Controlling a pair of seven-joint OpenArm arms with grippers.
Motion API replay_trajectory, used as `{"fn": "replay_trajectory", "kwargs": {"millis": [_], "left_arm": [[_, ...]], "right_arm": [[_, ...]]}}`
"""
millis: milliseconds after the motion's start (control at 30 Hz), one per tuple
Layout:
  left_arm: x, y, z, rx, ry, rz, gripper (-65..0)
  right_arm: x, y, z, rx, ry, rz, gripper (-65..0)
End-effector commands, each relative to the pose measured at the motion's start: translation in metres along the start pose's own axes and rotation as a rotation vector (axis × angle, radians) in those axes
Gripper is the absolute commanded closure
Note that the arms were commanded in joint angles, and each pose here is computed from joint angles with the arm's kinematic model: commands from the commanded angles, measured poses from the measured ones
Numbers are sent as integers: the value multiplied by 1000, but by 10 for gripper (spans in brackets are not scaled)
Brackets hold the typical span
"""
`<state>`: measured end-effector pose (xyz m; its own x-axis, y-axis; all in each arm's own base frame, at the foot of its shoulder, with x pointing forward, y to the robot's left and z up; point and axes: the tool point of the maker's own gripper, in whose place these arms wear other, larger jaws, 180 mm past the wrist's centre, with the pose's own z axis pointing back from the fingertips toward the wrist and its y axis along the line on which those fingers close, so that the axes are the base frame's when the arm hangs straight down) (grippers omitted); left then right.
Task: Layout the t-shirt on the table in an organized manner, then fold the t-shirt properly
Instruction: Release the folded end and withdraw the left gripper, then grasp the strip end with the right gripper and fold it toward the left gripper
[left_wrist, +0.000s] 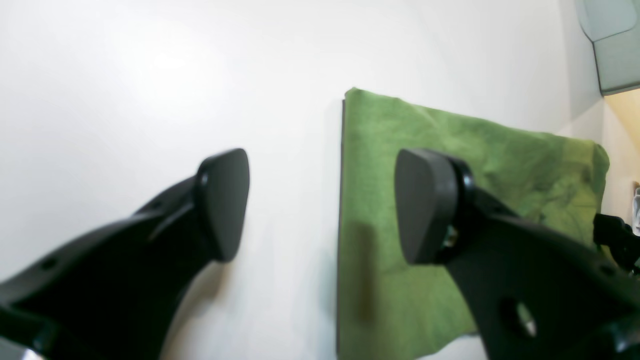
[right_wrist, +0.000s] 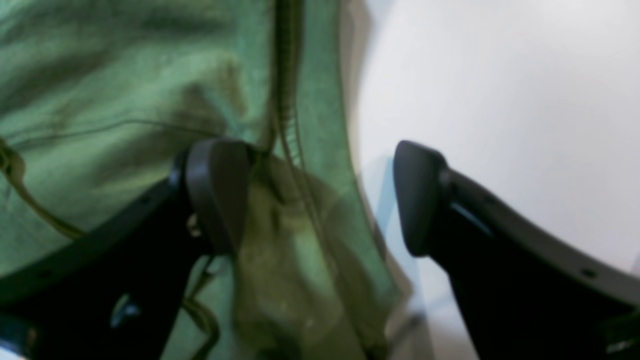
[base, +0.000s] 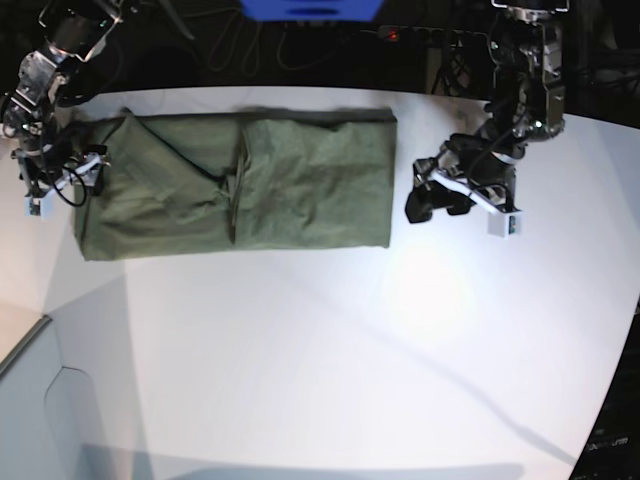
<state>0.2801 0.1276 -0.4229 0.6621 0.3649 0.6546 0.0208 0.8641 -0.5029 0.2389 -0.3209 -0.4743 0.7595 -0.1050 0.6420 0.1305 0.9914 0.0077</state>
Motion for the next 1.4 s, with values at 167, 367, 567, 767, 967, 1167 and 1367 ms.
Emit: {"fn": "replay_trajectory", "kwargs": {"millis": [167, 367, 567, 767, 967, 1167, 1367], "left_arm": [[14, -5, 1, -23, -43, -12, -436], [14, -5, 1, -21, -43, -11, -436], [14, -3, 2, -17, -41, -14, -436], [14, -3, 2, -16, -41, -13, -436], [14, -3, 2, -14, -42, -15, -436], [-3, 9, -3, 8, 1, 20, -436], [-12, 15, -5, 20, 25, 28, -436]], "right_arm": [[-5, 15, -4, 44, 46, 54, -129], [-3, 27, -7, 70, 54, 94, 0], [16, 25, 9, 34, -11, 133, 0], [49, 49, 49, -7, -149, 201, 0], [64, 85, 76, 7, -234, 210, 0], [65, 149, 90, 143, -262, 307, 0], [63, 243, 97, 382, -294, 416, 0]]}}
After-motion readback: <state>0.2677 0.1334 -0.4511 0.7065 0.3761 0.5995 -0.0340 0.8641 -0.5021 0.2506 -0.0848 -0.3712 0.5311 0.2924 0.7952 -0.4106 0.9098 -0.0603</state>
